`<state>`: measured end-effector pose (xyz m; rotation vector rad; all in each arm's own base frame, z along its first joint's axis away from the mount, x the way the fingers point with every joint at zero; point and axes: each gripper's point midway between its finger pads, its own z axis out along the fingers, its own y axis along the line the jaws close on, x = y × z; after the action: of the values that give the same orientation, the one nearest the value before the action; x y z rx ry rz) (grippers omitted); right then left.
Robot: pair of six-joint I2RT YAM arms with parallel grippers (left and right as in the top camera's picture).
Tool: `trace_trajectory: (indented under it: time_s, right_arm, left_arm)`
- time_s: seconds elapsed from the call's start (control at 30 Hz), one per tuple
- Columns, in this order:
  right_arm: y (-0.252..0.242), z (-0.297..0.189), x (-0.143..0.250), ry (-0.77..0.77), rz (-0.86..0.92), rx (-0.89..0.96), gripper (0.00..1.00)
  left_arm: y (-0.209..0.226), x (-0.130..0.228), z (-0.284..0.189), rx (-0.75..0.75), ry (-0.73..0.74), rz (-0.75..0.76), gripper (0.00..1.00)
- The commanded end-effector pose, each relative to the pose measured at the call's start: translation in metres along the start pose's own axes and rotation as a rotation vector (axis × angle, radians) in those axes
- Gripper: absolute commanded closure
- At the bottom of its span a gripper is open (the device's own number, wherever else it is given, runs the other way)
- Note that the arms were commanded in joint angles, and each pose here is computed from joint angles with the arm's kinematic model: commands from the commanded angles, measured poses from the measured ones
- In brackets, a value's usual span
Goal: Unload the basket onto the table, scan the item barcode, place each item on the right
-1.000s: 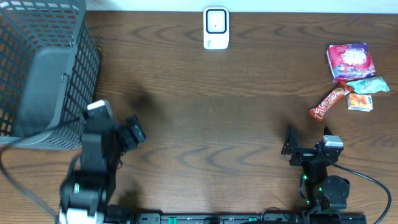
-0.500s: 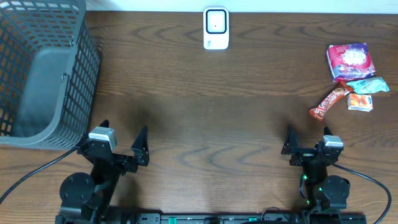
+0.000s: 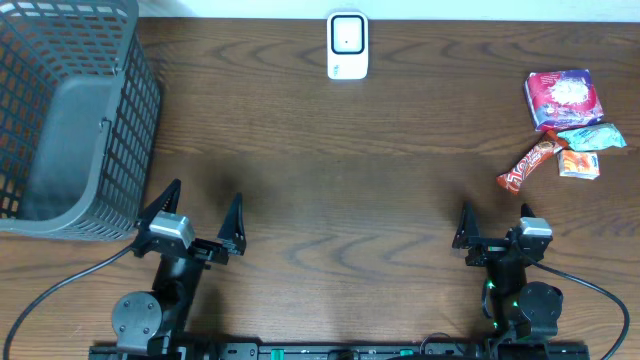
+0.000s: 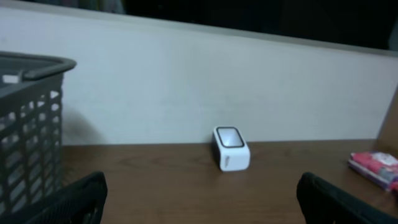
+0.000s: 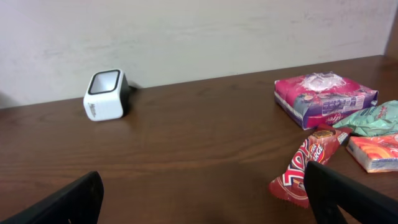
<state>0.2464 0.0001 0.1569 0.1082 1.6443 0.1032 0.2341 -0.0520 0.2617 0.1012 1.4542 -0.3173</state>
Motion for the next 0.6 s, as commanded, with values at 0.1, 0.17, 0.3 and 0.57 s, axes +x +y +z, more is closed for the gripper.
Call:
trace_trajectory:
  time_s: [0.1, 0.17, 0.3, 0.57]
  right_arm:
    - [0.001, 0.0, 0.001, 0.001, 0.011, -0.006, 0.01]
    - [0.001, 0.0, 0.001, 0.001, 0.011, -0.006, 0.01]
    - [0.001, 0.0, 0.001, 0.001, 0.011, -0.006, 0.01]
    - [0.001, 0.0, 0.001, 0.0, 0.011, -0.006, 0.01]
  left_arm:
    - [0.003, 0.012, -0.006, 0.021, -0.059, 0.035, 0.02]
    - [0.004, 0.015, -0.008, 0.023, -0.075, 0.042, 0.02]
    - [0.005, 0.021, -0.007, 0.025, -0.071, 0.042, 0.02]
    - [0.006, 0.028, -0.005, 0.029, -0.115, 0.079, 0.02]
